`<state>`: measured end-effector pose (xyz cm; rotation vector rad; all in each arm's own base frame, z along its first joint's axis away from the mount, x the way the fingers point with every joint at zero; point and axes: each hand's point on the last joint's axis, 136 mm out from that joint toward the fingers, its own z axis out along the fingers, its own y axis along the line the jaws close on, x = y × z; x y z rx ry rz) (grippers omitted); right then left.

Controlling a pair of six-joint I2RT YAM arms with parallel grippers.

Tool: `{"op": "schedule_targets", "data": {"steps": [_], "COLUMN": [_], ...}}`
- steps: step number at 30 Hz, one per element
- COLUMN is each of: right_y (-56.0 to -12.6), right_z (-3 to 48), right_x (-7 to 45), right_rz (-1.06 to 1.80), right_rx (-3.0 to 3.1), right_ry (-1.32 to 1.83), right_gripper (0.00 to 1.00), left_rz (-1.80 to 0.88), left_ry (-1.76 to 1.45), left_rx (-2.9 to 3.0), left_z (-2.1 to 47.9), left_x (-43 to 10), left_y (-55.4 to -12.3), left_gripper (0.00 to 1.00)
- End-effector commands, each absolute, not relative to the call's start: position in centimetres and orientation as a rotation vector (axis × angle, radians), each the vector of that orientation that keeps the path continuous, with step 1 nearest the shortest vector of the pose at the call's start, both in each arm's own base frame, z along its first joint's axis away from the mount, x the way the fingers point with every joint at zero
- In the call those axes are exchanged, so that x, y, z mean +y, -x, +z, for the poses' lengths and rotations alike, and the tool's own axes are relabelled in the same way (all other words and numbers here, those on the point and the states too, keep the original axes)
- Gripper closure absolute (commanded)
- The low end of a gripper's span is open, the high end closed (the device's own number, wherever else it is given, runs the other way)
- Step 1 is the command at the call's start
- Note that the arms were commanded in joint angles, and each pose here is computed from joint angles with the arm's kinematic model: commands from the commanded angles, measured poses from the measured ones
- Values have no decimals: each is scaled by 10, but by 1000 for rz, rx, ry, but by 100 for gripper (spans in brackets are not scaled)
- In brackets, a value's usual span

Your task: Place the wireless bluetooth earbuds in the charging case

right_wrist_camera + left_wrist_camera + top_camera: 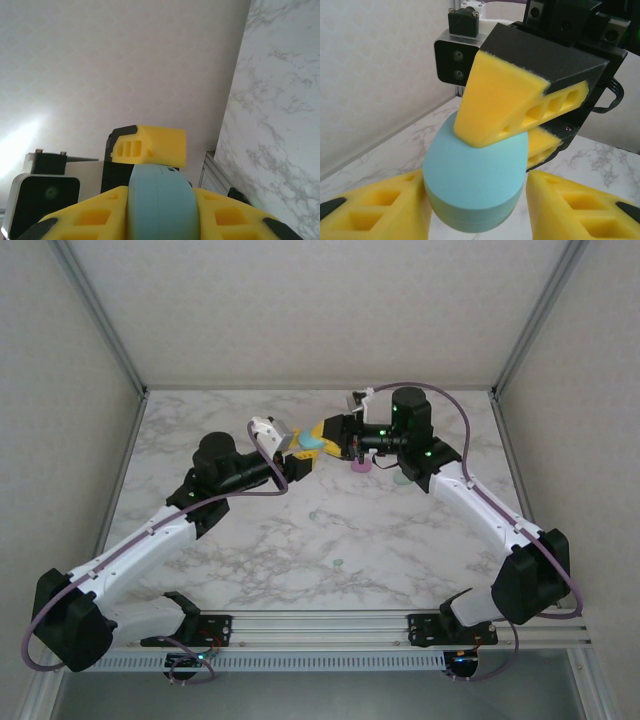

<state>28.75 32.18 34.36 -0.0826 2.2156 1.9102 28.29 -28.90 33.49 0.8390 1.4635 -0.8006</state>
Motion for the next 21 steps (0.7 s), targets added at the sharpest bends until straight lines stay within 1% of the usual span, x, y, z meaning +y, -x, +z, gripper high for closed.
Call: {"op": "schedule_targets", "data": {"steps": [1,6,9,11,15,17,21], "right_y": [-295,-312,-329,-342,-363,-372,-393], "right_z": [349,338,317,288,209,180,131], "right_x": [316,305,292,282,273,280,295], "right_rz": [1872,1816,1708,1587,1347,1329,1270], "right_rx": [2159,2128,2131,2188,2363,2422,2518], "right_ry": [33,-91,-203,-293,-417,-440,-440], "right_gripper": [89,89,89,88,88,88,88], "left_rz": [-785,-755,-716,-684,-607,-578,-537], "left_ry": [-838,-825,-782,-735,-615,-573,-502], "left_rx": [1423,1441,1453,1457,1456,1454,1457], "left_z": [350,346,345,346,352,356,364], "left_x": [-289,-285,-276,-268,-246,-236,-220], "left_y": [-282,-284,-287,-289,-294,-294,-293], "left_gripper": [45,41,37,35,32,30,23]}}
